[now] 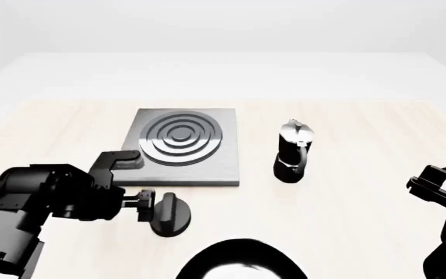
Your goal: Turn on the stove and put the frying pan on it.
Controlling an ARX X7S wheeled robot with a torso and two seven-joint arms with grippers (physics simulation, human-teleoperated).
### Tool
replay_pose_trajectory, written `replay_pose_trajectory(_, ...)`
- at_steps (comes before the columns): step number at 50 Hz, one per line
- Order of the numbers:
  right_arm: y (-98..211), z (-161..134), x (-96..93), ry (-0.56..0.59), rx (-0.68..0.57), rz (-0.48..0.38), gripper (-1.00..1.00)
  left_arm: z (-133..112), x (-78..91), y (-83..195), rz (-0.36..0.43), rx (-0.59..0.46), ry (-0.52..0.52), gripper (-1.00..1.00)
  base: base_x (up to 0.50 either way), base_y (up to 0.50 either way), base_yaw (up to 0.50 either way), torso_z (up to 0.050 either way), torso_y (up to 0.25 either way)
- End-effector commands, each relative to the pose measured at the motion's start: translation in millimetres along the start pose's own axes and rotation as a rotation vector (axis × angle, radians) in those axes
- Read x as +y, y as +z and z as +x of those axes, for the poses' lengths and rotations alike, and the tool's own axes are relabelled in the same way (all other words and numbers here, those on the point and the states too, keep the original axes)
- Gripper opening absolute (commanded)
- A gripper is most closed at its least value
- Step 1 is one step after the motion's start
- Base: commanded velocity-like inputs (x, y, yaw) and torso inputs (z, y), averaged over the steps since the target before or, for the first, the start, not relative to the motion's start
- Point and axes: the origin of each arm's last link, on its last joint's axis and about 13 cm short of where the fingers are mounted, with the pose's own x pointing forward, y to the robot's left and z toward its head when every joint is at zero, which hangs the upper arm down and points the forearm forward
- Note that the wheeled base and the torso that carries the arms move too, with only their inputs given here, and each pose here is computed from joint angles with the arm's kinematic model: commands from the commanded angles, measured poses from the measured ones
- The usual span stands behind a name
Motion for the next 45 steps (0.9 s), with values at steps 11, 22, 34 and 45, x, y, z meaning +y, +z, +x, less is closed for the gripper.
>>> replay_pose_trajectory(11,-1.3,0.3,1.0,0.003,0.002,0.000,1.00,-27.4,-11.1,-5.0,0.098,0.063,0.076,1.00,0.00,0.00,0.00,0.000,0.000)
replay_pose_trajectory(22,-1.1,-0.3,-0.2,0.001,0.002,0.001,1.00,-22.3,-23.6,-0.1,0.145,0.043,0.009,1.00,0.00,0.00,0.00,0.000,0.000)
replay_pose_trajectory(34,-2.3,-0.3,-1.3,-0.002,0.005,0.002,1.00,-18.2,-38.2,6.3,0.193,0.026,-0.058,1.00,0.00,0.00,0.00,0.000,0.000)
replay_pose_trajectory(45,-0.8,0.3,-1.6,-0.005,0.003,0.005,1.00,-17.7,-47.6,10.3,0.237,0.031,-0.111,1.00,0.00,0.00,0.00,0.000,0.000)
